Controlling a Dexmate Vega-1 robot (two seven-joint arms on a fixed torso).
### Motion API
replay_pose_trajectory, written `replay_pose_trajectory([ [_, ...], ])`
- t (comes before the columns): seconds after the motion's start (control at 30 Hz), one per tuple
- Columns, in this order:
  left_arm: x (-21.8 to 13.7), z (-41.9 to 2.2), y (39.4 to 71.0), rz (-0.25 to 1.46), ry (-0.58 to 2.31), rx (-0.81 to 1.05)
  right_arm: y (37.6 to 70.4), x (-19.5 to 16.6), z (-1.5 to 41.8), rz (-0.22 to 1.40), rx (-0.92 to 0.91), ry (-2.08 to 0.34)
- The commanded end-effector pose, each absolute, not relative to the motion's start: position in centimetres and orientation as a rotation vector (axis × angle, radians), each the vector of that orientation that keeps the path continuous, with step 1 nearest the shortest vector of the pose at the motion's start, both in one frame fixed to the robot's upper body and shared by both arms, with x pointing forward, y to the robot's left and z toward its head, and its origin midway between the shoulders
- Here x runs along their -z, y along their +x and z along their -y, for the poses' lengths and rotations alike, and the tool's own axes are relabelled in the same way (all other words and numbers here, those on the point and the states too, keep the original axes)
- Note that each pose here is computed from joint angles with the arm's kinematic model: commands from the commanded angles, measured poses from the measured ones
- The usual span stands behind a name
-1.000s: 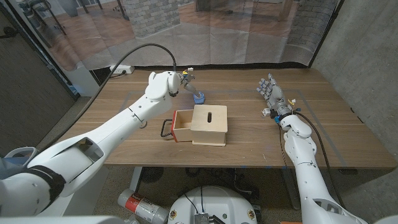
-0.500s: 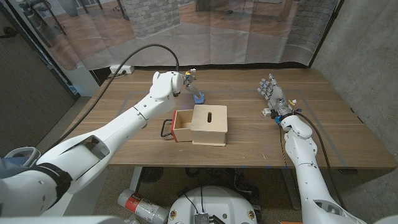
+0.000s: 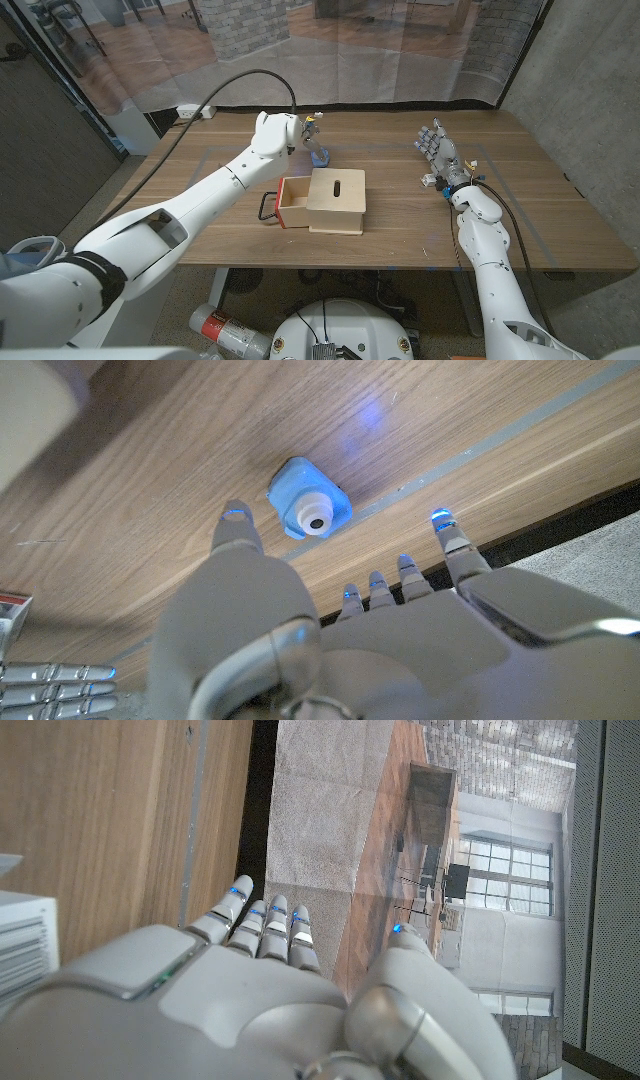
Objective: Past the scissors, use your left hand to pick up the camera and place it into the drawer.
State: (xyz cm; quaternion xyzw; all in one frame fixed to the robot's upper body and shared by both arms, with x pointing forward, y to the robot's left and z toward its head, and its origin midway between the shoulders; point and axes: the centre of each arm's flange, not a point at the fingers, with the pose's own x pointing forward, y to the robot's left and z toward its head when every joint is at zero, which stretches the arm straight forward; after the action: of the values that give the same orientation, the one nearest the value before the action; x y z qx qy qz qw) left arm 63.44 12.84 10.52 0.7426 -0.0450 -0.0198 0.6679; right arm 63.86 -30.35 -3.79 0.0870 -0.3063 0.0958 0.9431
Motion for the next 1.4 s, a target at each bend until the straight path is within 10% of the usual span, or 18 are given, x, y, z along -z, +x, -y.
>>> replay_pose_trajectory([
  [0.03,-9.9,-11.6,64.6,0.066,1.691,0.079,63.8,3.7,30.5,0.626,-0.190,0.182],
  [1.4,-9.7,-11.3,68.2,0.044,1.671,0.156,64.7,3.9,30.8,0.602,-0.160,0.190],
])
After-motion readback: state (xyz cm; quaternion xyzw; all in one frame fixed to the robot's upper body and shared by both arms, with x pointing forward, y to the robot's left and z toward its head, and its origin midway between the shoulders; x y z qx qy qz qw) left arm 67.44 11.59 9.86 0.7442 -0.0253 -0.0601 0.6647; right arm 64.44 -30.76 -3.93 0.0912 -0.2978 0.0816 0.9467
